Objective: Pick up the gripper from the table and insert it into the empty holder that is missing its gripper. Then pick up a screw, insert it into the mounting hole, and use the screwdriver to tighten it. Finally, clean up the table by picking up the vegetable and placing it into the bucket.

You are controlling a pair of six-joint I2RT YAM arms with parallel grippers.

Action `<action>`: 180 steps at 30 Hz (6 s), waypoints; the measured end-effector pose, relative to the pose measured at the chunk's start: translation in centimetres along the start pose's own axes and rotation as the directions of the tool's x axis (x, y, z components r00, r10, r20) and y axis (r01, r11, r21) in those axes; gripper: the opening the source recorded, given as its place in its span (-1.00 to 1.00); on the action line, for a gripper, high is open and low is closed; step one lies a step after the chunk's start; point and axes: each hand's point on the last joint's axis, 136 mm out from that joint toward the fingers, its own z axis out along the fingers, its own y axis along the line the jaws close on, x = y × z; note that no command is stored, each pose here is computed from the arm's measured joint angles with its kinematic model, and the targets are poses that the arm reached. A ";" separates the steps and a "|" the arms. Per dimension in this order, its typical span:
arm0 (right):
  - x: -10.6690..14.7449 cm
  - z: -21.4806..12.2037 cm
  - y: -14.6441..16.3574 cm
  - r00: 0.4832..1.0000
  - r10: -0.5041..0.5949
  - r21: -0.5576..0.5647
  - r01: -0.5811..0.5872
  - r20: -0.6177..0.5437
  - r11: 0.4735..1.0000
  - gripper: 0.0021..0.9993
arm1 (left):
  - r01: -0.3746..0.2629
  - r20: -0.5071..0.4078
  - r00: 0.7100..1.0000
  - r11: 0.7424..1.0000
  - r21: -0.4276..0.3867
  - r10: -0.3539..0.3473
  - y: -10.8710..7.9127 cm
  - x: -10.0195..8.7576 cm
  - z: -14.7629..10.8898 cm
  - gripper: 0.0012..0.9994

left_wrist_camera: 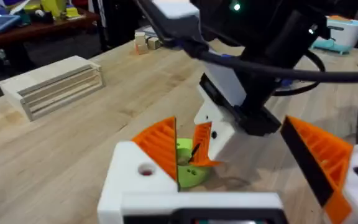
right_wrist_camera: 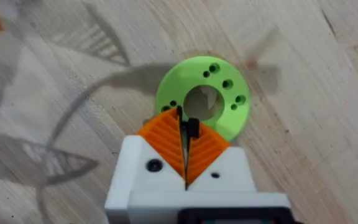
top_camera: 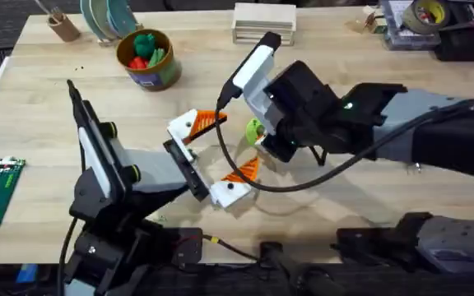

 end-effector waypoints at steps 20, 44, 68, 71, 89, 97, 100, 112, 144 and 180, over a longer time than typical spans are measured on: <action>-2.2 -1.6 -0.4 1.000 -0.004 0.002 0.004 0.017 1.000 -0.98 | 0.000 0.000 1.000 1.000 0.000 0.000 0.0 0.0 0.0 0.99; -9.6 -11.8 -6.5 0.956 0.022 0.124 -0.061 0.291 0.990 -0.98 | 0.000 0.000 1.000 1.000 0.000 0.000 0.0 0.0 0.0 0.99; -17.1 -18.0 5.3 0.894 -0.226 -0.047 0.264 0.388 0.963 -0.98 | 0.000 0.000 1.000 1.000 0.000 0.000 0.0 0.0 0.0 0.99; -17.7 -17.8 6.5 0.893 -0.245 -0.063 0.289 0.378 0.955 -0.98 | 0.000 0.000 1.000 1.000 0.000 0.000 0.0 0.0 0.0 0.99; -16.8 -14.6 10.2 0.888 -0.343 -0.111 0.391 0.305 0.914 -0.99 | 0.000 0.000 1.000 1.000 0.000 0.000 0.0 0.0 0.0 0.99; -16.9 -14.4 9.3 0.887 -0.349 -0.096 0.392 0.303 0.915 -0.99 | 0.000 0.000 1.000 1.000 0.000 0.000 0.0 0.0 0.0 0.99; -16.9 -14.4 9.2 0.887 -0.350 -0.094 0.393 0.302 0.915 -0.99 | 0.000 0.000 1.000 1.000 0.000 0.000 0.0 0.0 0.0 0.99; -16.6 -13.7 9.3 0.892 -0.357 -0.102 0.397 0.277 0.912 -0.99 | 0.000 0.000 1.000 1.000 0.001 0.000 0.0 0.0 0.0 0.99; -15.9 -11.4 9.9 0.905 -0.361 -0.149 0.398 0.223 0.905 -0.99 | 0.000 0.000 1.000 1.000 0.003 0.000 -0.1 0.0 0.0 0.98; -15.8 -12.1 -3.3 0.979 -0.002 -0.045 0.012 0.202 0.999 0.87 | 0.005 -0.001 1.000 1.000 0.002 -0.005 0.0 0.0 0.0 0.99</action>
